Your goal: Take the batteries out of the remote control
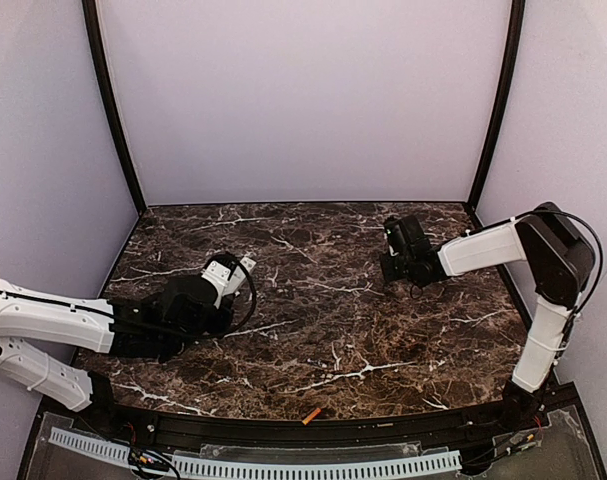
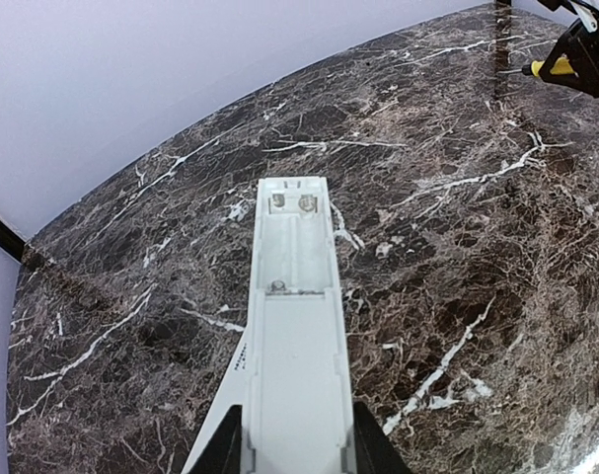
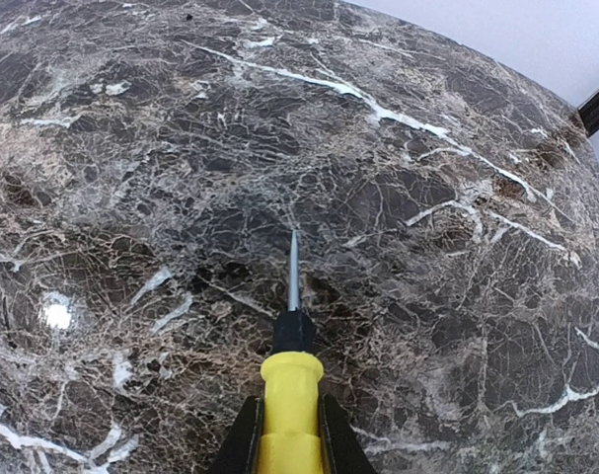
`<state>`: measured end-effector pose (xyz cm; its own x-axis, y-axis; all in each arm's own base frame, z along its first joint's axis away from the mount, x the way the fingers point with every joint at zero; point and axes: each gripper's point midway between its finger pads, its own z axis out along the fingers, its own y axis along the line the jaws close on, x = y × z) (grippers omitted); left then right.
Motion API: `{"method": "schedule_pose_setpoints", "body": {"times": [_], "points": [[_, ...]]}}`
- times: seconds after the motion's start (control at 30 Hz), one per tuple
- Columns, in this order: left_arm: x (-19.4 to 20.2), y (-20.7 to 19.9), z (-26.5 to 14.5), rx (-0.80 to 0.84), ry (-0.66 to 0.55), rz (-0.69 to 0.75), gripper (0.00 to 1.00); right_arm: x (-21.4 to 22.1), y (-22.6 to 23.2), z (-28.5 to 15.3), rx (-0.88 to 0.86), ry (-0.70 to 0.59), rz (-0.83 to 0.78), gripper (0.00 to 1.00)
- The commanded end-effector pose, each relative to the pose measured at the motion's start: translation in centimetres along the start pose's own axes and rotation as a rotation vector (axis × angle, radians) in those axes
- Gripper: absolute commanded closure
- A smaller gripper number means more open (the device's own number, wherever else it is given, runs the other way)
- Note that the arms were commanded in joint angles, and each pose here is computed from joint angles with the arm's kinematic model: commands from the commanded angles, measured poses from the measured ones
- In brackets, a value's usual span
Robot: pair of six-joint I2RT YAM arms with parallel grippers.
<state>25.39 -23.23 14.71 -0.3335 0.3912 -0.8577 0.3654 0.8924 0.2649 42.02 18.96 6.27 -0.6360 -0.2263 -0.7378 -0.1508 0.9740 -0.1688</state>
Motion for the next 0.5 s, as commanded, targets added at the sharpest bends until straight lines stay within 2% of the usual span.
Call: {"method": "schedule_pose_setpoints", "body": {"times": [0.0, 0.47], "points": [[0.0, 0.3, 0.3, -0.028, -0.009, -0.016, 1.0, 1.2, 0.4, 0.8, -0.018, 0.036, 0.01, 0.84], [0.4, 0.0, 0.8, -0.043, 0.016, -0.014, 1.0, 3.0, 1.1, 1.1, -0.058, 0.086, 0.015, 0.7]]}}
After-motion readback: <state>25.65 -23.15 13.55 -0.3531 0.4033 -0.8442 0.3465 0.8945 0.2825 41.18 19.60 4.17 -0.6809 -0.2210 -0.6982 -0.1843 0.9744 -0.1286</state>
